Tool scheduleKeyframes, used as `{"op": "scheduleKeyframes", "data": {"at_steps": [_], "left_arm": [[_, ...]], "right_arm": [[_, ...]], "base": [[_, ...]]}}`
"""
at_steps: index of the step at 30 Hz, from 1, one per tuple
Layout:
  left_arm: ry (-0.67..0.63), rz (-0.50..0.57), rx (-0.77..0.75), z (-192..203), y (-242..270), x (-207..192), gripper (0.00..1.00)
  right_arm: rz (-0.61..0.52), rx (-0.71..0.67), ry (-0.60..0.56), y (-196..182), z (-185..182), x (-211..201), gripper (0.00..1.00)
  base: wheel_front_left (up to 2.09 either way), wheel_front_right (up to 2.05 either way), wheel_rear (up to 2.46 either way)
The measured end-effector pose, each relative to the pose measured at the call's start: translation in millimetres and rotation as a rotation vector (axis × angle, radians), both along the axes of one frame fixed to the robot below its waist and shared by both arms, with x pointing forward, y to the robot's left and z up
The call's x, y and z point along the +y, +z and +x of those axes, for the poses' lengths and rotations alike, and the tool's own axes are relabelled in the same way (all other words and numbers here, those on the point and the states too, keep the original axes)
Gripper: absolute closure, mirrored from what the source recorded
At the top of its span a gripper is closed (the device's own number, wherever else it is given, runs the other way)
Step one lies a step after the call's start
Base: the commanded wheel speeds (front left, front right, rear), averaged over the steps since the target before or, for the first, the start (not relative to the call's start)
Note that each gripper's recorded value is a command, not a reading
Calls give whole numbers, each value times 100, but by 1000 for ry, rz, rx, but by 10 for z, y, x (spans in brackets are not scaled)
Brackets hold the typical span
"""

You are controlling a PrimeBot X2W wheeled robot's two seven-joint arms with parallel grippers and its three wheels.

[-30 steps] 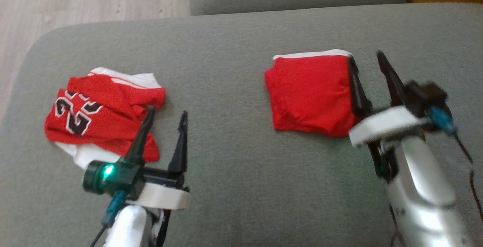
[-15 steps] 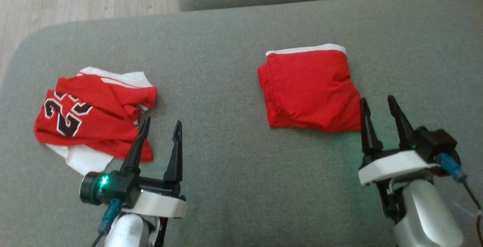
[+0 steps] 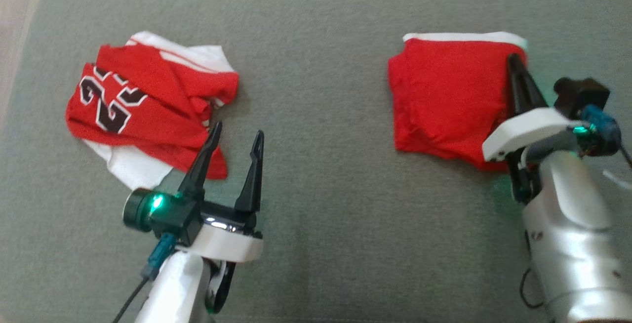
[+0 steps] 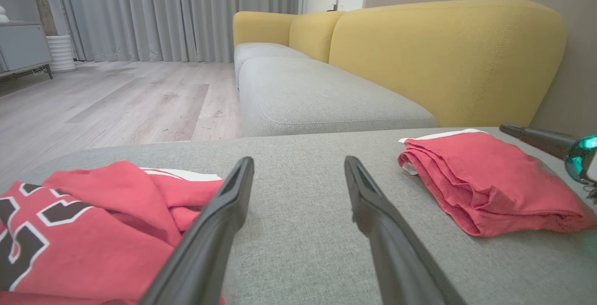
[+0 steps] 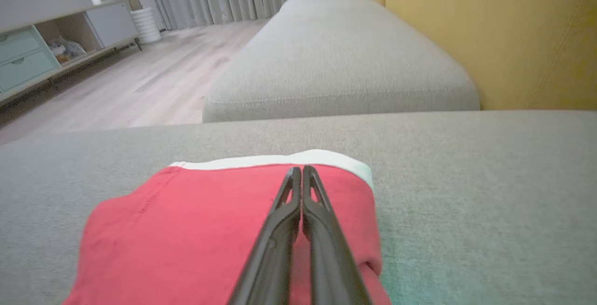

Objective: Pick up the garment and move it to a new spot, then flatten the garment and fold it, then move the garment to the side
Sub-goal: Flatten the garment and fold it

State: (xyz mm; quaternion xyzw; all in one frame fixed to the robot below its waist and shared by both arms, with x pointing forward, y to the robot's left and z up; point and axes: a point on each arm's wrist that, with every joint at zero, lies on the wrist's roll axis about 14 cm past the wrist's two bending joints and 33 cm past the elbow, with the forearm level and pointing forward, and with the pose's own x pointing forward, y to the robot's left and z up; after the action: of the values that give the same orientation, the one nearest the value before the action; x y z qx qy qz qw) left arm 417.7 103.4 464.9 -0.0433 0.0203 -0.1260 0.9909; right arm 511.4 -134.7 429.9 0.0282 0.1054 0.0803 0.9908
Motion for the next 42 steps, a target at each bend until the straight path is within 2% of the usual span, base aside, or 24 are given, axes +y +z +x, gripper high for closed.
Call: {"op": "scheduleKeyframes", "data": {"at_steps": [7, 9, 15, 22, 25, 28, 30, 35, 39, 42], "left_arm": [[37, -3, 4, 119, -27, 137, 0], [42, 2, 5, 128, -33, 159, 0], [49, -6, -6, 120, 20, 158, 0], [39, -15, -36, 97, 143, 117, 0], [43, -15, -38, 90, 154, 128, 0], [49, -13, -37, 78, 152, 149, 0], [53, -11, -39, 63, 164, 166, 0], [62, -8, -41, 35, 180, 193, 0], [61, -11, -47, 9, 208, 176, 0], [62, -15, -43, -24, 199, 166, 0]], "right_arm": [[-22, 176, -4, -541, 134, 56, 100], [-21, 179, 1, -578, 169, 88, 100], [-36, 128, 33, -438, 234, 168, 100], [28, -9, 182, 44, 268, 687, 100], [14, 22, 241, -57, 160, 844, 100], [-33, 114, 261, -344, 25, 840, 100], [-53, 170, 268, -495, -60, 830, 100], [-41, 176, 264, -459, -83, 833, 100], [-22, 149, 234, -328, -91, 755, 100], [22, 66, 184, -65, -28, 639, 100]], "base": [[0, 0, 0], [0, 0, 0], [0, 0, 0], [0, 0, 0], [0, 0, 0], [0, 0, 0], [0, 0, 0], [0, 0, 0], [0, 0, 0], [0, 0, 0]]}}
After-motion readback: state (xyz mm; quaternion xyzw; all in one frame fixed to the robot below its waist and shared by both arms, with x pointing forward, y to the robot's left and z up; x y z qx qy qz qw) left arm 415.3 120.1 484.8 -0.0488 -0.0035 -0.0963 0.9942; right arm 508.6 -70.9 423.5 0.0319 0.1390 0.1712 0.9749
